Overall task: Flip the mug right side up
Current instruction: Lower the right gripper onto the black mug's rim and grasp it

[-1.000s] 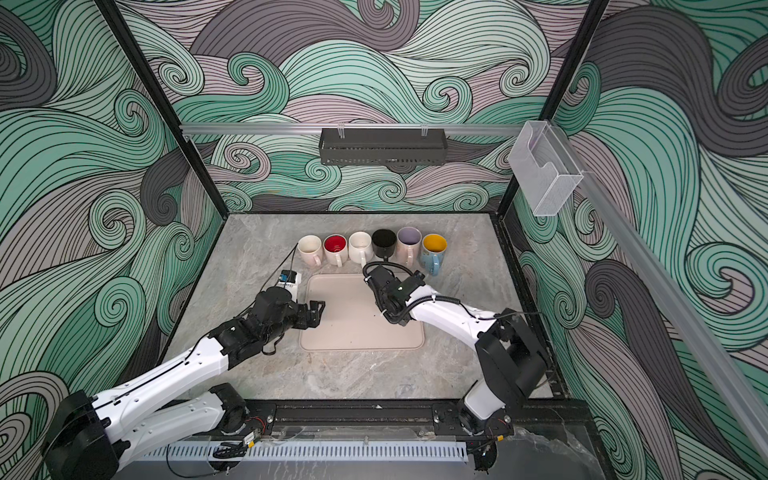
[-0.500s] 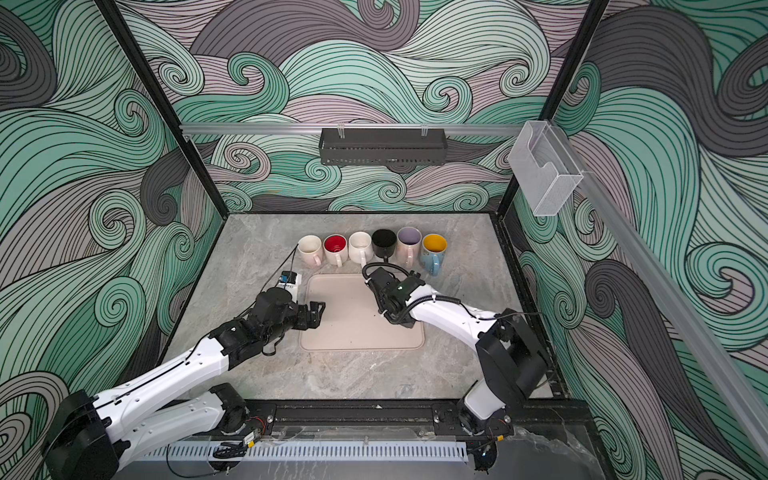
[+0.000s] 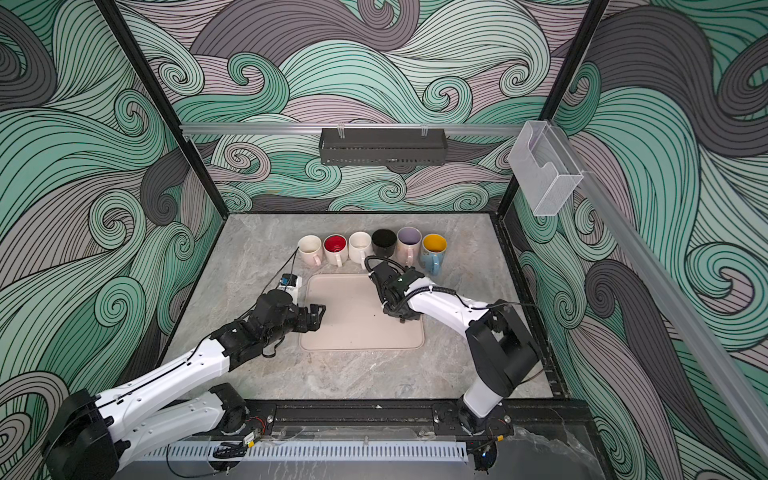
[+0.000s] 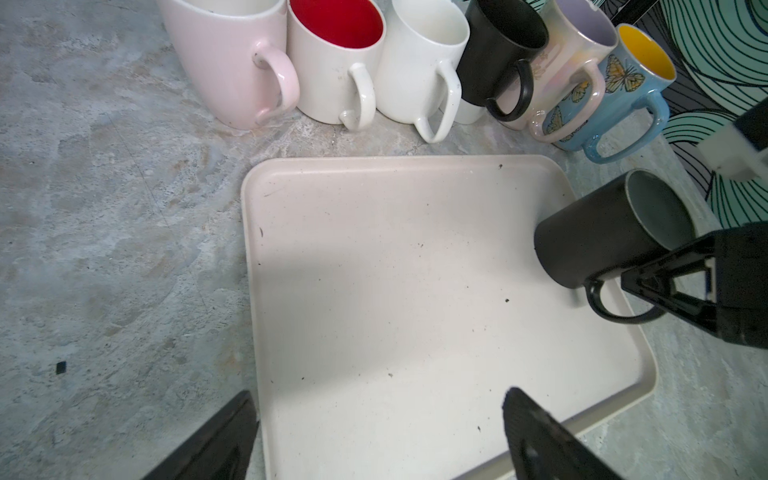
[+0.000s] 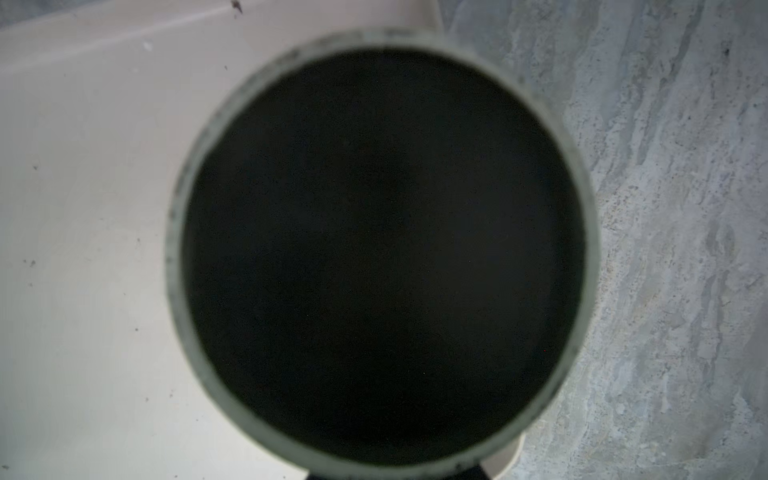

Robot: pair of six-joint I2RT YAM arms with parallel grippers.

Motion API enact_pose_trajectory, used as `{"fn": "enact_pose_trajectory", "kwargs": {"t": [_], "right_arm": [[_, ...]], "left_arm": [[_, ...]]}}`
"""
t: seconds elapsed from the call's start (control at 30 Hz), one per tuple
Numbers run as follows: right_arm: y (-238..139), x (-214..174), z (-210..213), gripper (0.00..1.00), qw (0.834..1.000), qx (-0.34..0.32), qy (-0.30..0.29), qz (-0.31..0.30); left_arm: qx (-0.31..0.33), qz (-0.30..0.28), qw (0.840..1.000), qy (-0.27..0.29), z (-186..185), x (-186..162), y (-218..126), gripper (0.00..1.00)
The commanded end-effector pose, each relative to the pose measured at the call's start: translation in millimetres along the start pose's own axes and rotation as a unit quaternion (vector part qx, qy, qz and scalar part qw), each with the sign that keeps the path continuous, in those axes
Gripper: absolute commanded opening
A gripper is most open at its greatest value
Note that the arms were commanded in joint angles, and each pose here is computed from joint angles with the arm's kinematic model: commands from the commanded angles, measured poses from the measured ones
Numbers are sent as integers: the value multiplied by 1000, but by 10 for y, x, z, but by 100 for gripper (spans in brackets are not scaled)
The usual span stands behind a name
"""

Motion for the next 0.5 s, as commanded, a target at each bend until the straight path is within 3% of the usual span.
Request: {"fn": "enact_pose_trajectory", "kwargs": {"t": [0.0, 0.2, 0.37, 0.47], "right_arm": [[50, 41, 28, 20, 1000, -4, -29, -1], [116, 17, 30, 20, 999, -5, -40, 5], [157, 10, 40, 31, 999, 5, -47, 9], [146, 33, 35, 31, 999, 12, -43, 6]], "left_arm": [[-15, 4, 1000, -8, -35, 22, 26, 94], [-21, 14, 1000, -8, -70, 41, 54, 94], [-24, 18, 1000, -9, -91, 61, 67, 94], [-25, 17, 999, -11, -97, 75, 63, 94]]}}
Point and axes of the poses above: each gripper's point midway between its finger pads, its own y axis out along the fingers, its own z axis along the line the jaws close on, x = y × z, the point moved 8 cm from there along -y, back along the fingers, and after that the axes turned 3 degrees about y, right-handed, at the moved point
